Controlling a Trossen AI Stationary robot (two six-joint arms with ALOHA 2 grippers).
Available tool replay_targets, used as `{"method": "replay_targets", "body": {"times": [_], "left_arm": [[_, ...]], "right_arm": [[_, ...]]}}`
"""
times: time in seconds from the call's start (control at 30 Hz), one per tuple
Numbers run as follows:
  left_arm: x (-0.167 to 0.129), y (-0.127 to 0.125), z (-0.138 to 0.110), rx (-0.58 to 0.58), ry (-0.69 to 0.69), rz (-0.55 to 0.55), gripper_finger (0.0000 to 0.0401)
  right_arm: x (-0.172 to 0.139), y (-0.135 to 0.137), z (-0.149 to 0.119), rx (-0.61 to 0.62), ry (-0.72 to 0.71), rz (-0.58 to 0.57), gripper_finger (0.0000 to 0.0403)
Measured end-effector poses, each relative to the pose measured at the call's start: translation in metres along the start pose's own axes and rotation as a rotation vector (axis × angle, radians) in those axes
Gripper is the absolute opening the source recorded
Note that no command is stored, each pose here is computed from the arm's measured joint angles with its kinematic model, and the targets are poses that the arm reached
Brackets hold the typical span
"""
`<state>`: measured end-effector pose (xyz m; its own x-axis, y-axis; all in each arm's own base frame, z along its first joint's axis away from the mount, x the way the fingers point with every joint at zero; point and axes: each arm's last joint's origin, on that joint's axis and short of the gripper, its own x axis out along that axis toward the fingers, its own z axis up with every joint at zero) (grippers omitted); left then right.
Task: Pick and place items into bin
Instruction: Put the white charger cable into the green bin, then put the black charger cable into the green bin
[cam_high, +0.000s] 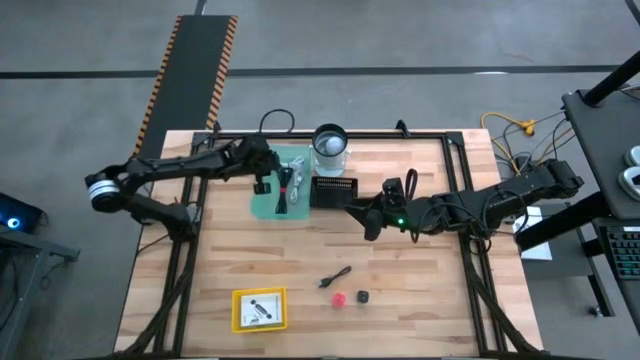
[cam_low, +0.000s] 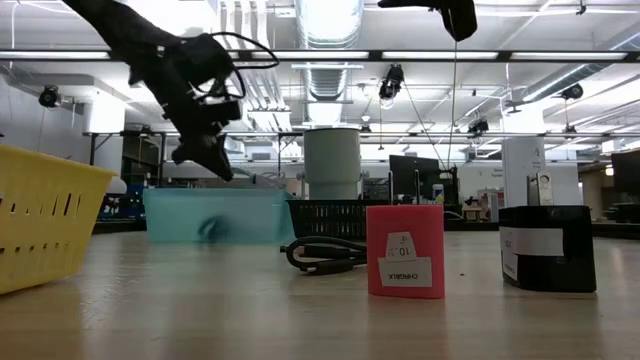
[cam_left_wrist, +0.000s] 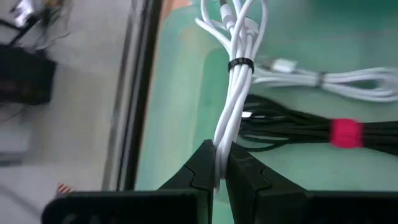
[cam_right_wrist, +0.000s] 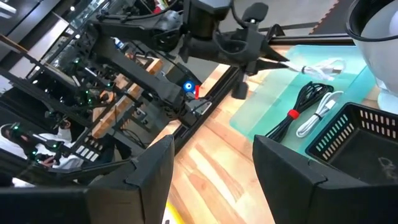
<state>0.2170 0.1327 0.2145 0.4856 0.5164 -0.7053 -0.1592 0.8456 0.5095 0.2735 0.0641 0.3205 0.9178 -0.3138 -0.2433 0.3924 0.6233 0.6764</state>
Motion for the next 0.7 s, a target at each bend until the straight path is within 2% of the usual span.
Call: {"method": "replay_targets", "body": {"times": [0.1,0.2,0.5,0.6,0.7], "left_arm": [[0.007,0.001,-0.001,0.041,0.055,0.061,0.0011],[0.011,0.001,-0.002,0.098,0.086,0.074,0.003],[0.007,0.007,0.004,0.076,0.034,0.136,0.0144],[0.001,0.009,0.006,0.03,0.019,0.141,0.0179],[-0.012,0.012,0.012,-0.093,-0.053,0.137,0.02]], "right_arm": [[0.0,0.0,0.0,0.0,0.001,0.002,0.0203],[0.0,0.0,0.0,0.0,0.004,0.004,0.0203],[0.0,0.0,0.0,0.0,0.003,0.004,0.0203],[0.0,0.0,0.0,0.0,0.003,0.004,0.0203],[0.0,0.0,0.0,0.0,0.003,0.005,0.0203]]}}
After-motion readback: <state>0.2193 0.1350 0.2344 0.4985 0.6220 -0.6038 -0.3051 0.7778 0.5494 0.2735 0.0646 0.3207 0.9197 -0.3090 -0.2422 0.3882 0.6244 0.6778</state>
